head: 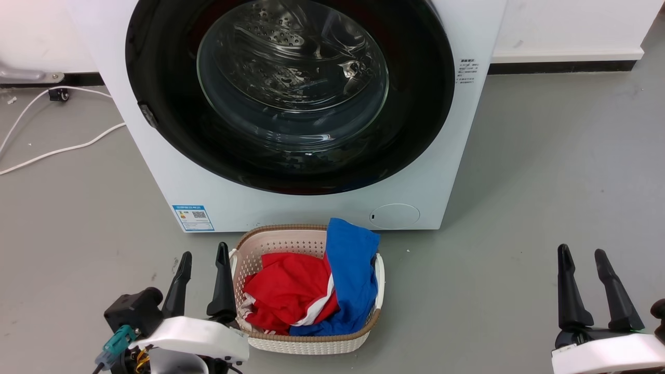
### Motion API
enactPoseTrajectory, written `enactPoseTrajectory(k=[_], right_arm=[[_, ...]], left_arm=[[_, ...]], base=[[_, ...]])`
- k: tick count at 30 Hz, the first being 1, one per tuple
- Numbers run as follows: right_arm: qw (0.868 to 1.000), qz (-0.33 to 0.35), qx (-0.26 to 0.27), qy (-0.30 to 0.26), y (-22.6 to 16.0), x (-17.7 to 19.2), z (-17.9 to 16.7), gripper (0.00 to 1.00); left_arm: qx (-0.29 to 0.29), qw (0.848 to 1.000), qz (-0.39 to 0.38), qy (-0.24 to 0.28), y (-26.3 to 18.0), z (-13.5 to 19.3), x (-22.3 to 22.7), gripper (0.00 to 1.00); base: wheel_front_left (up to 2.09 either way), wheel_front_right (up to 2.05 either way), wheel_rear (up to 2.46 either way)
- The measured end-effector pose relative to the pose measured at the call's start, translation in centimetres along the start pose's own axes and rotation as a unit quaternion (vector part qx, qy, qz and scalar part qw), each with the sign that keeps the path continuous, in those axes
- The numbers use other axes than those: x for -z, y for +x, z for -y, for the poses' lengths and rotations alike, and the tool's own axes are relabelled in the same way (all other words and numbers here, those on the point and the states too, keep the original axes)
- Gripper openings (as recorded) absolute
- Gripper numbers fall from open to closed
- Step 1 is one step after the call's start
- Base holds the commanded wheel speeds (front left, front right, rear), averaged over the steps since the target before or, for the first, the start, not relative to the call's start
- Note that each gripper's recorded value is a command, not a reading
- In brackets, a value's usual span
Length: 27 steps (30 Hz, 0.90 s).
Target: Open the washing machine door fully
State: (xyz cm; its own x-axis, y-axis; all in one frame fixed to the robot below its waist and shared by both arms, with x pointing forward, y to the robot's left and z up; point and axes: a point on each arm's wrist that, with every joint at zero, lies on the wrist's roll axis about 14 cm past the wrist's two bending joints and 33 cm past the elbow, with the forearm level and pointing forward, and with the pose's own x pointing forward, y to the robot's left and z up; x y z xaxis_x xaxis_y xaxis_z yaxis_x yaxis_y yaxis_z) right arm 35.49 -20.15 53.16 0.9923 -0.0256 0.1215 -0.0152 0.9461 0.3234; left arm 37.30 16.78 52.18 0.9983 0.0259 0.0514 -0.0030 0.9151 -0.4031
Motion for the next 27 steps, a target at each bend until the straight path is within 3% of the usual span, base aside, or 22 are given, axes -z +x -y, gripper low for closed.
enactPoseTrajectory(k=[27], right_arm=[[0.994,0.020,-0.015,-0.102,-0.8,-0.8,-0.3,1.00]], left_arm=[[0.033,0.994,0.024,0.097,-0.8,1.1,-0.2,1.00]], base=[[0.00,0.00,0.00]])
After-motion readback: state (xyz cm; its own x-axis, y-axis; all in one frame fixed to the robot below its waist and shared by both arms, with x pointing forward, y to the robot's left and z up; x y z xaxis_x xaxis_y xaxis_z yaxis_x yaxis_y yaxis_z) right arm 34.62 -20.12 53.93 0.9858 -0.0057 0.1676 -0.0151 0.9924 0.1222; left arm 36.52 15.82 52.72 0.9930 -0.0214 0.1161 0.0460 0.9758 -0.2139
